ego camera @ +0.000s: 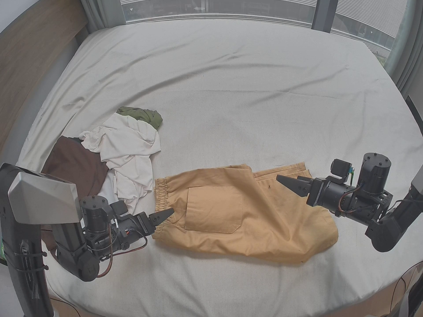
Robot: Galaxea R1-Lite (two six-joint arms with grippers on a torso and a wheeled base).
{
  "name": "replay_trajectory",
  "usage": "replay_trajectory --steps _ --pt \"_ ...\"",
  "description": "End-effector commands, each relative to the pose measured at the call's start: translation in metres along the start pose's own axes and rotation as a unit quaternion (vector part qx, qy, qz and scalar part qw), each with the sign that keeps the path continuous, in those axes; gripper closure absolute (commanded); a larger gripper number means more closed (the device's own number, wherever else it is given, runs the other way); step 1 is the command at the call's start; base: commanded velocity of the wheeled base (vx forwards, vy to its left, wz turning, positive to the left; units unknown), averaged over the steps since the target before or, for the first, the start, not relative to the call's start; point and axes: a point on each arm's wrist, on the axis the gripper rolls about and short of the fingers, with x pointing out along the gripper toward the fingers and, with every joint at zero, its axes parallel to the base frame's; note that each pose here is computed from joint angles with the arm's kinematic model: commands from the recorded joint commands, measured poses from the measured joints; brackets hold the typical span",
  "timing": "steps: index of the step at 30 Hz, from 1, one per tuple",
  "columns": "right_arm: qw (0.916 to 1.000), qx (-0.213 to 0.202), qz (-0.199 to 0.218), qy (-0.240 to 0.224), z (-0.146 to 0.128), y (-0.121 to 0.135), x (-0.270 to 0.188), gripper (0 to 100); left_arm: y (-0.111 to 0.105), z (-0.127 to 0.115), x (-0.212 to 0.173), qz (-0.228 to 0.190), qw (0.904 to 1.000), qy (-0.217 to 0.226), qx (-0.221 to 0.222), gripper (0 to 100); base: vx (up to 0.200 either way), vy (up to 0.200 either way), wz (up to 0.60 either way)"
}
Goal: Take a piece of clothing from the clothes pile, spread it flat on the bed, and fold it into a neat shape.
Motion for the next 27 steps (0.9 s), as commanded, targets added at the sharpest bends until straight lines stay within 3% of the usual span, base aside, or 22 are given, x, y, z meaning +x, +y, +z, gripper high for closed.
replay_trajectory --steps 1,24,25,27 --pt "1.0 0.0 0.0 0.001 -0.001 0.0 0.0 0 0.0 -0.009 0.009 -0.003 0.9998 0.014 -0.01 0 0.0 0.0 0.0" --pt "1.0 0.0 0.003 0.006 -0.003 0.002 0.0 0 -0.012 -0.01 0.023 -0.029 0.9968 0.013 -0.073 0 0.0 0.0 0.0" --pt "1.0 0.0 0.003 0.006 -0.004 0.003 0.0 0 -0.012 -0.01 0.024 -0.03 0.9968 0.012 -0.073 100 0.0 0.0 0.0" --pt "1.0 0.0 0.003 0.006 -0.004 0.003 0.0 0 -0.011 -0.01 0.026 -0.029 0.9968 0.011 -0.074 100 0.0 0.0 0.0"
